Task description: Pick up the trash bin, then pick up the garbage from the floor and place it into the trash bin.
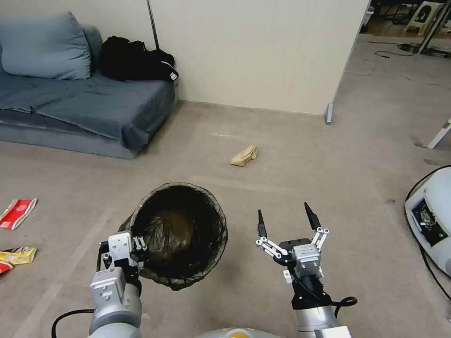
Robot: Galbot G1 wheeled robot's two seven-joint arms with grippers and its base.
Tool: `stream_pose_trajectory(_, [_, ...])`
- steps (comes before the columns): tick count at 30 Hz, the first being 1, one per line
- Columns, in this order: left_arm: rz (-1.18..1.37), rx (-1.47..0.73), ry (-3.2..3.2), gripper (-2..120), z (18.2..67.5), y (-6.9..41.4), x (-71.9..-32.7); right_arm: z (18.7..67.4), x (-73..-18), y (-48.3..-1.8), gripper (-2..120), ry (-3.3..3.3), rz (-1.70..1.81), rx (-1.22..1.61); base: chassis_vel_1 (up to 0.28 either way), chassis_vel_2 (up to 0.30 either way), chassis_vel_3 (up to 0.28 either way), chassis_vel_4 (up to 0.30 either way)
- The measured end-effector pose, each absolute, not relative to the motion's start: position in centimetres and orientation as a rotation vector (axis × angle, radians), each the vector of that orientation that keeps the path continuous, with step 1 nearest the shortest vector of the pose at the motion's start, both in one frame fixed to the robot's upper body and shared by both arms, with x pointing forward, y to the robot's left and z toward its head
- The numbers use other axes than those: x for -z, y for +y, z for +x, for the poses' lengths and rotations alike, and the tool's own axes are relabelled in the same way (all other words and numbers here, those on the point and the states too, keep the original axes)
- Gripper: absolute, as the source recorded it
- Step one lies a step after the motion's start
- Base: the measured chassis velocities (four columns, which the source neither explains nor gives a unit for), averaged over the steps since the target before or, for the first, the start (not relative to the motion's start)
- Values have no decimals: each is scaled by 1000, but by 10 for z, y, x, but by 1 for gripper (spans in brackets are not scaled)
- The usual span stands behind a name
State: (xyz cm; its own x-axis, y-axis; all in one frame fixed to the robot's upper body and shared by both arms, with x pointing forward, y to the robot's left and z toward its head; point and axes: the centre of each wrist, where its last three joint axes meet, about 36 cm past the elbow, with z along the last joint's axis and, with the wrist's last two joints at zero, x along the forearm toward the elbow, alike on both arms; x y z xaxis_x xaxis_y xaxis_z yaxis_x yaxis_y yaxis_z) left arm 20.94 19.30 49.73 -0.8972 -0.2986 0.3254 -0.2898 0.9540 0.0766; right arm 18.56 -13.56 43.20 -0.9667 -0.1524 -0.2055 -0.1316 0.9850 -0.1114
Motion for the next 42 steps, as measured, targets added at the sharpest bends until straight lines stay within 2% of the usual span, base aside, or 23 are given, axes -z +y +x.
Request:
stream_pose_trajectory(9, [439, 17, -2772, 1, 211, 191, -492, 186, -429, -136, 100, 2913, -217, 152, -95, 93, 88, -96])
stream_pose_trajectory(35, [448, 13, -2790, 1, 213, 188, -489, 186, -426, -136, 100, 2885, -254, 159, -271, 270, 268, -274])
stream_pose_trajectory(42, [446, 7, -2791, 1, 213, 186, -488, 186, -422, -135, 100, 2832, -315, 147, -118, 107, 105, -113])
